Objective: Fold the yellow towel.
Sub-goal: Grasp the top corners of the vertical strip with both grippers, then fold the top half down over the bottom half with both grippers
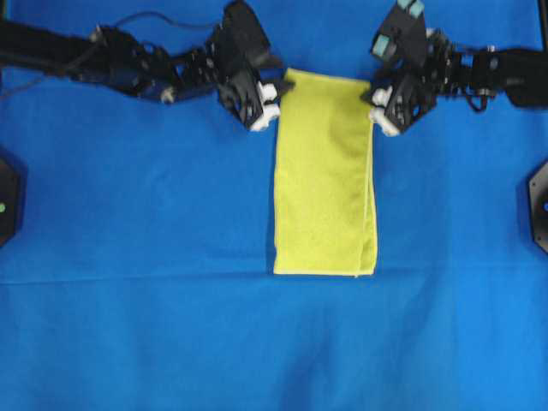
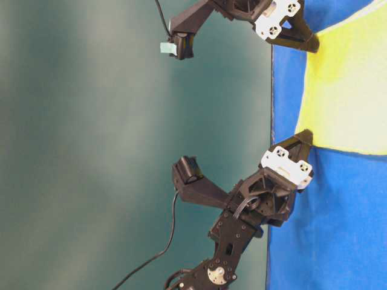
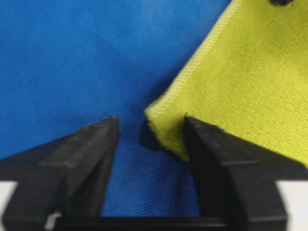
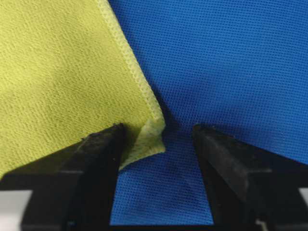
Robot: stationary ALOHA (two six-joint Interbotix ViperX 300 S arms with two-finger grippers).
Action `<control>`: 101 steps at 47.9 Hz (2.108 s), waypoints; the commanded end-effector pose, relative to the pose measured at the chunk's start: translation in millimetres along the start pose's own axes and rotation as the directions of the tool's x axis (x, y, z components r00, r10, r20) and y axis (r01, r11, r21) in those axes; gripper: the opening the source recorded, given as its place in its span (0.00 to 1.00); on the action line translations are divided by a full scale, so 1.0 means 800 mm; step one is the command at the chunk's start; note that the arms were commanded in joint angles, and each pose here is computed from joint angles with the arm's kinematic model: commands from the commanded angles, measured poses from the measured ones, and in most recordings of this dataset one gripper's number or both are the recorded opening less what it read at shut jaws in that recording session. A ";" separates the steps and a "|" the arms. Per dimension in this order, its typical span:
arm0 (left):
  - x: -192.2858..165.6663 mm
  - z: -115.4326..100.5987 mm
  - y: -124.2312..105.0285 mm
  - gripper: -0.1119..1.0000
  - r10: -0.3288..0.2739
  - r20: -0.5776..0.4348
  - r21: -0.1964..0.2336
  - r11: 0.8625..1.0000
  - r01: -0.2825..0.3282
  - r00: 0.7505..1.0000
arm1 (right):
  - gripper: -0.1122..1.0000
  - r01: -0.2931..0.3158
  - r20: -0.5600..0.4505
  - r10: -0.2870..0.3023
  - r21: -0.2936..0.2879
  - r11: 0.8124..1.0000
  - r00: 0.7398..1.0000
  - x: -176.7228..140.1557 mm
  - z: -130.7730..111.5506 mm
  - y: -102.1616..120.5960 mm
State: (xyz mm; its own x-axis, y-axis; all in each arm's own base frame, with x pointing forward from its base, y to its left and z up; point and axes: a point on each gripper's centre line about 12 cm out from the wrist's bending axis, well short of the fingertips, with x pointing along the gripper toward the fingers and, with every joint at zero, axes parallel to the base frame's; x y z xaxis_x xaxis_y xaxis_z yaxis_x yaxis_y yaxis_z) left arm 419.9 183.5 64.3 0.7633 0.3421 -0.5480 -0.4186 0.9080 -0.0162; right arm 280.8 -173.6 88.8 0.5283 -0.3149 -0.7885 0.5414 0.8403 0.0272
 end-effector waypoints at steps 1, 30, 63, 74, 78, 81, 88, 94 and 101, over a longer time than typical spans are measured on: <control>0.000 0.014 -0.001 0.45 -0.003 0.031 0.005 1.000 0.002 1.000 | 0.57 0.005 0.008 -0.005 0.002 1.000 1.000 -0.001 0.004 -0.003; -0.011 0.031 -0.018 0.12 -0.028 0.047 0.076 0.997 0.024 0.999 | 0.15 -0.019 0.027 0.019 -0.002 1.000 0.999 -0.005 0.011 0.013; -0.057 0.081 -0.023 0.12 -0.038 0.063 0.138 0.990 0.029 0.997 | 0.15 0.013 0.116 -0.012 -0.005 1.000 0.993 -0.059 0.040 0.012; -0.078 0.077 -0.068 0.12 -0.108 0.031 0.181 0.978 0.100 0.994 | 0.15 -0.047 0.129 0.052 -0.044 0.998 0.990 -0.079 0.033 0.049; -0.088 0.069 -0.089 0.12 -0.141 0.003 0.201 0.970 0.138 0.990 | 0.15 -0.078 0.118 0.085 -0.062 0.995 0.989 -0.088 0.024 0.068; -0.094 0.060 -0.105 0.12 -0.166 -0.023 0.218 0.962 0.167 0.986 | 0.15 -0.111 0.108 0.119 -0.078 0.991 0.987 -0.094 0.014 0.085; -0.107 0.035 -0.144 0.12 -0.220 -0.101 0.249 0.938 0.239 0.970 | 0.15 -0.177 0.081 0.186 -0.107 0.978 0.979 -0.101 -0.004 0.117; -0.116 0.022 -0.179 0.12 -0.267 -0.139 0.280 0.913 0.296 0.954 | 0.15 -0.231 0.056 0.241 -0.137 0.963 0.969 -0.107 -0.016 0.145; -0.126 0.012 -0.218 0.12 -0.322 -0.157 0.316 0.879 0.357 0.933 | 0.15 -0.276 0.025 0.283 -0.159 0.948 0.959 -0.109 -0.029 0.169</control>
State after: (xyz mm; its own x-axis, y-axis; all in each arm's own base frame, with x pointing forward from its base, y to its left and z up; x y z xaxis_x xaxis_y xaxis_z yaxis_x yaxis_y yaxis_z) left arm 416.4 9.1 118.1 0.7479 0.0177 -0.6636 0.0241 0.9983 0.0539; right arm 289.6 -31.7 144.8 0.6656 -0.0982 -0.7398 0.2831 0.9504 0.1286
